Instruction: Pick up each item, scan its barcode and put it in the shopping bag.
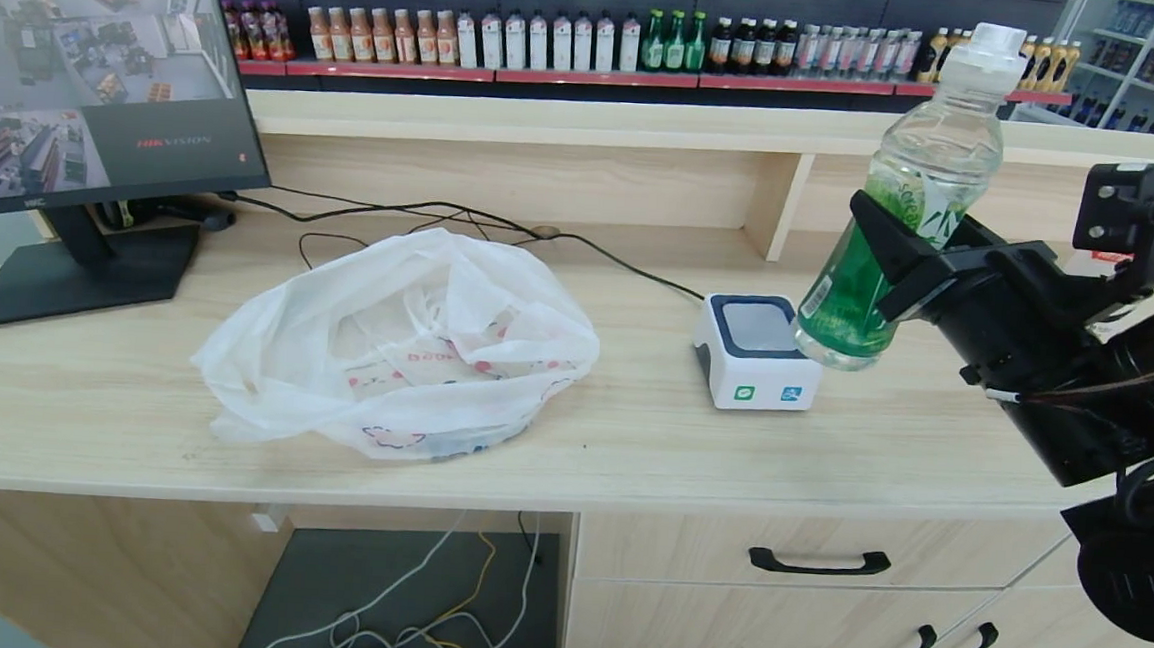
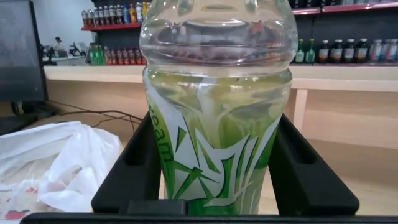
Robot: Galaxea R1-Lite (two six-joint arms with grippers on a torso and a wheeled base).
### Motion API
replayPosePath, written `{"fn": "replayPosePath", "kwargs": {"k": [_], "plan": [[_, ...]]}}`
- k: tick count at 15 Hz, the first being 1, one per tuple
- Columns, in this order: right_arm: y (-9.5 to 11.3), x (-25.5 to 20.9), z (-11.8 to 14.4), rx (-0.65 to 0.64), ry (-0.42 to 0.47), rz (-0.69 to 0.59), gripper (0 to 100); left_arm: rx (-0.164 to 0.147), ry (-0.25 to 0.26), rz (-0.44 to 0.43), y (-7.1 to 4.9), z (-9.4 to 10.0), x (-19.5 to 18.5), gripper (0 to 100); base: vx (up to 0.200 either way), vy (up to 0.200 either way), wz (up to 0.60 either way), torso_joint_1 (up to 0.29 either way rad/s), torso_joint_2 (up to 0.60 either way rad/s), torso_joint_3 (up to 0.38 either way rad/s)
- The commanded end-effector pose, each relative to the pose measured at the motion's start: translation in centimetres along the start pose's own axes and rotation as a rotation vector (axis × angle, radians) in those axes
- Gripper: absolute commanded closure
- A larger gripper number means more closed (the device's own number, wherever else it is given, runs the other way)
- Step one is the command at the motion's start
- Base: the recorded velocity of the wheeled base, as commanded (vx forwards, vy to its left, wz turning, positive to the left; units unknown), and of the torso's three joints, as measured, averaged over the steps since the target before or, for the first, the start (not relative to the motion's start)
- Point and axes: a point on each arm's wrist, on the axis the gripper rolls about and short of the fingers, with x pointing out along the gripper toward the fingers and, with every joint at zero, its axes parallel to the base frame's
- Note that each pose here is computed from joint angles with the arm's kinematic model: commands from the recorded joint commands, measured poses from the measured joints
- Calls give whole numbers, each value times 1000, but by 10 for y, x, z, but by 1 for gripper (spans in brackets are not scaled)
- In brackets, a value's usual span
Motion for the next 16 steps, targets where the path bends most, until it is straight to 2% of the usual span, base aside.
{"fn": "replayPosePath", "kwargs": {"k": [1,16], "plan": [[0,0,-2,2,6,1,100,-2,0,0,0,0,0,0,0,200,0,-2,-2,2],[0,9,-10,2,8,1,100,0,0,0,0,0,0,0,0,200,0,2,1,3]]}}
